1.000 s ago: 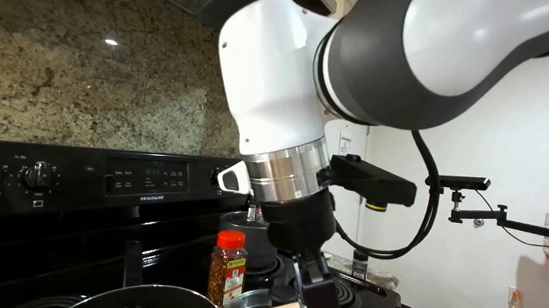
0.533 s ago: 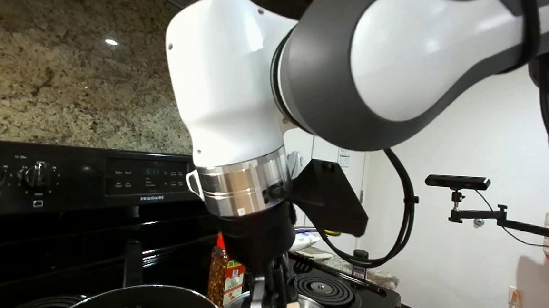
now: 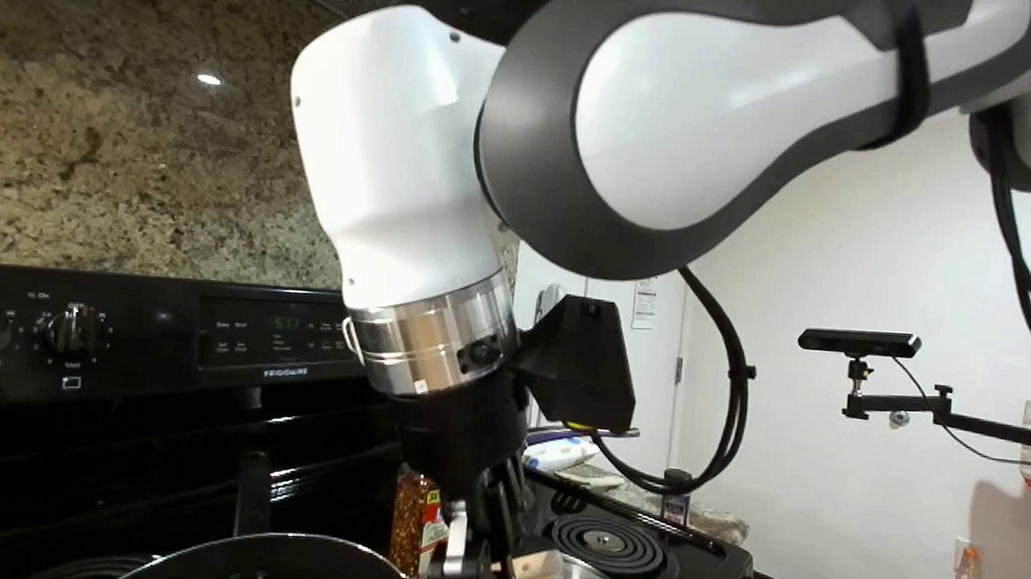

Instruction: Take the spoon out of the left black pot and put it on the stove

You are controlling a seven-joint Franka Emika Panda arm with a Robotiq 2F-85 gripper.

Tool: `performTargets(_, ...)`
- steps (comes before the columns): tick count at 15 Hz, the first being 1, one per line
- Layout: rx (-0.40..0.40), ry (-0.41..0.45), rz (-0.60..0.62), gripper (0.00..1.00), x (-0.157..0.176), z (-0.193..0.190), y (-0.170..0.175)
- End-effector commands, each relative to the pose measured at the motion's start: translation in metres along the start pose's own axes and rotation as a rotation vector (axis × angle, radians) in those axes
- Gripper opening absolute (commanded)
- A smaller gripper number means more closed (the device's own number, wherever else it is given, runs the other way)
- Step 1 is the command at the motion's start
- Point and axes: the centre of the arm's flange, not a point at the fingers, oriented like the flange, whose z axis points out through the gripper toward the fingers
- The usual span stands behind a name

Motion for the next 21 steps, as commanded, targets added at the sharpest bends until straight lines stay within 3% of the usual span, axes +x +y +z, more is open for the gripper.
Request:
performTargets(1,0.007,-0.002,0.002,0.06,-0.010,-0.021,0.013)
performTargets(5,0.022,0.079,0.024,0.00,-0.039,-0.059,0.039)
performTargets(11,0.047,0.195,0.089,0.01,-0.096,-0.104,0.092)
performTargets(18,0.131,0.235,0.297,0.01,-0.169,-0.093,0.193)
performTargets(19,0.095,0.221,0.284,0.01,-0.139,-0.108,0.174)
performTargets(21,0.101,0.226,0.305,0.06,-0.148,-0.108,0.186)
